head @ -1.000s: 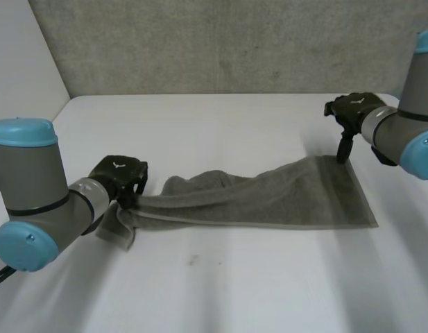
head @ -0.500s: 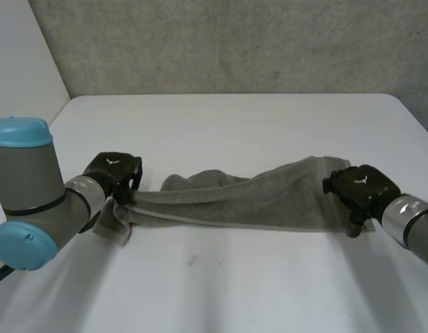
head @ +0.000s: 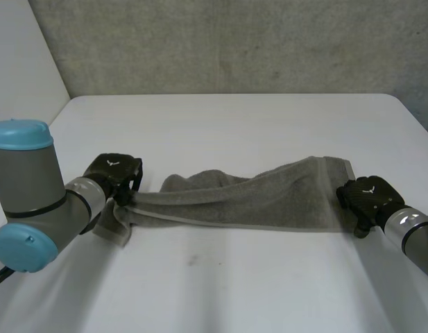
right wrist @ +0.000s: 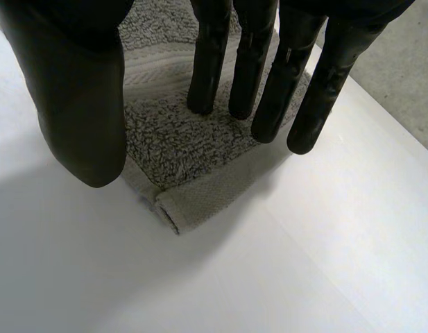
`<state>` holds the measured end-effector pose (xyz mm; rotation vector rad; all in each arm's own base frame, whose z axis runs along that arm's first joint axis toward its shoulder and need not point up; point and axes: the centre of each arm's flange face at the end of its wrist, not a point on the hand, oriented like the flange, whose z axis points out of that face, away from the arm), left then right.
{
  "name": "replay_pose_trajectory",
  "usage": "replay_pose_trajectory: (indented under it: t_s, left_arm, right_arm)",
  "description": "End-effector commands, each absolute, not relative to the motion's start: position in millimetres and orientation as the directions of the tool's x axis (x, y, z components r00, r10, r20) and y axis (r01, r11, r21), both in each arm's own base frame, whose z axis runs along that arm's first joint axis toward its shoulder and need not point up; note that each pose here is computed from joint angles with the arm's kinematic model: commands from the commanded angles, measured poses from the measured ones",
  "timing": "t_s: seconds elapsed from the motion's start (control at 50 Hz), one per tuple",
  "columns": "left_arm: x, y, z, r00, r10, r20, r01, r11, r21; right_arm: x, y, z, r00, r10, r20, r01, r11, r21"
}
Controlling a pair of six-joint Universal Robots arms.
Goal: Fold the towel.
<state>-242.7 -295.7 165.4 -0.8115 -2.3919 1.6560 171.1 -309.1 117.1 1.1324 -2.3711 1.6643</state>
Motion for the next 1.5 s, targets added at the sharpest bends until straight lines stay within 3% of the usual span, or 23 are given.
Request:
replay_pose_trajectory:
  t_s: [0.02,0.7,0.86,1.08,1.18,1.2,1.24,1.3,1.34,1.5]
  left_arm:
    - [-242.7,-295.6,164.9,-0.849,0.490,-0.198,0.357,0.256,-0.898]
    - [-243.2,-296.4,163.6,-0.848,0.493,-0.197,0.357,0.257,-0.898]
    - [-243.0,-295.9,163.1,-0.848,0.493,-0.196,0.358,0.259,-0.897]
    - [-239.2,-282.8,185.3,-0.847,0.491,-0.206,0.360,0.243,-0.901]
    - [-233.9,-259.3,223.9,-0.841,0.494,-0.221,0.362,0.211,-0.908]
    - [-233.8,-259.2,224.0,-0.841,0.494,-0.221,0.362,0.210,-0.908]
    - [-226.8,-242.0,255.3,-0.845,0.483,-0.231,0.354,0.180,-0.918]
    - [-224.4,-235.0,267.9,-0.845,0.480,-0.234,0.349,0.165,-0.923]
    - [-218.2,-217.8,296.4,-0.849,0.470,-0.242,0.339,0.131,-0.932]
    - [-210.0,-189.6,347.7,-0.848,0.457,-0.269,0.329,0.056,-0.943]
  right_arm:
    - [171.1,-313.8,113.1,-0.735,-0.537,0.415,-0.570,0.158,-0.806]
    - [176.8,-343.1,110.5,-0.729,-0.527,0.436,-0.568,0.112,-0.815]
    - [177.5,-344.2,123.9,-0.737,-0.513,0.441,-0.557,0.089,-0.826]
    - [174.4,-328.3,190.8,-0.762,-0.443,0.472,-0.533,0.016,-0.846]
    - [171.7,-302.7,252.1,-0.784,-0.430,0.448,-0.506,0.024,-0.862]
    - [171.7,-302.7,252.3,-0.784,-0.430,0.448,-0.506,0.024,-0.862]
    - [170.3,-289.0,282.8,-0.786,-0.431,0.442,-0.502,0.028,-0.865]
    - [170.1,-280.4,301.4,-0.786,-0.427,0.447,-0.503,0.020,-0.864]
    - [170.0,-263.4,338.7,-0.785,-0.411,0.463,-0.501,-0.019,-0.865]
    - [172.0,-232.2,392.2,-0.773,-0.429,0.468,-0.507,-0.027,-0.861]
